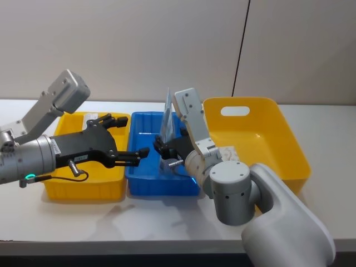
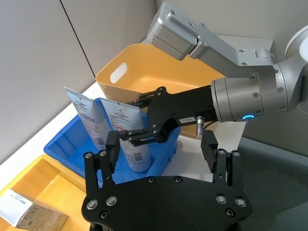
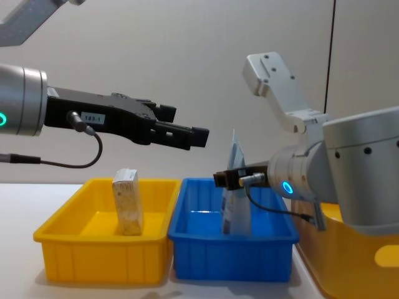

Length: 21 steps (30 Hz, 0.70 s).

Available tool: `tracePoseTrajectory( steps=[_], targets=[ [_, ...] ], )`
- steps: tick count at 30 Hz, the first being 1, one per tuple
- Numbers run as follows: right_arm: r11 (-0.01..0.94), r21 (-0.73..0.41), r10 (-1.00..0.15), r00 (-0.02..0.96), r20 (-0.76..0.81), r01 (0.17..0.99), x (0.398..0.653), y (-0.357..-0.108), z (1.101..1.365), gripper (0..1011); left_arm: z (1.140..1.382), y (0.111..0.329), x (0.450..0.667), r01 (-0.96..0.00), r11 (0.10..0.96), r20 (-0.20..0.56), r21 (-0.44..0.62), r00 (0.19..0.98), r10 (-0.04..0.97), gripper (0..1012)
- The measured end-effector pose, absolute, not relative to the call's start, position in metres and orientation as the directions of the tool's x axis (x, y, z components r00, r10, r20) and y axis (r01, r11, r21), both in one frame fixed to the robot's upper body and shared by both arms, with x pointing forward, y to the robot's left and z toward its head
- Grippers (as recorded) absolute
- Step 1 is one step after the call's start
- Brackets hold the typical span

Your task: Bimanual collaborative sorting of washing and personal care products

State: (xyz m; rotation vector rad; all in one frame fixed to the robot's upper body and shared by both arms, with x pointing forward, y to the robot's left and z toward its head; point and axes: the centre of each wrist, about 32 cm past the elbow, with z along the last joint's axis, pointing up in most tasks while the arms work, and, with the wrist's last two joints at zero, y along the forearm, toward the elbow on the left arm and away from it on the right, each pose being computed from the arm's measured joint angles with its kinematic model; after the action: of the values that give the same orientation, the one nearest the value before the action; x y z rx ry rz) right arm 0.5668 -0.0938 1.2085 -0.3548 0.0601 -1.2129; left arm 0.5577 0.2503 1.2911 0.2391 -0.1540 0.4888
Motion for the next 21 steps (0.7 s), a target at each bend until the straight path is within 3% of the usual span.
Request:
tracePoseTrajectory(
  steps=[6,13,21],
  targets=[
    [0.302,-0.298,-0.924,0.355,0.143,0.905,0.5676,-0.0929,1.2084,552,1.2911,0.2503,0.5577,-0.481,0.856,0.203,0.19,0.872,0.445,1002],
    [0.302,-0.297,-0.924,0.355,0.144,0.906,0.5683,-0.0921,1.2083,275,1.2911,0.2504,0.5577,-0.481,0.856,0.203,0.19,0.872,0.445,1002],
    [0.301,-0.297,-0.924,0.354,0.144,0.906,0.5686,-0.0917,1.2081,103,1.2911,0.2503,0.5577,-0.481,0.856,0.203,0.19,0.872,0.445,1001]
  ],
)
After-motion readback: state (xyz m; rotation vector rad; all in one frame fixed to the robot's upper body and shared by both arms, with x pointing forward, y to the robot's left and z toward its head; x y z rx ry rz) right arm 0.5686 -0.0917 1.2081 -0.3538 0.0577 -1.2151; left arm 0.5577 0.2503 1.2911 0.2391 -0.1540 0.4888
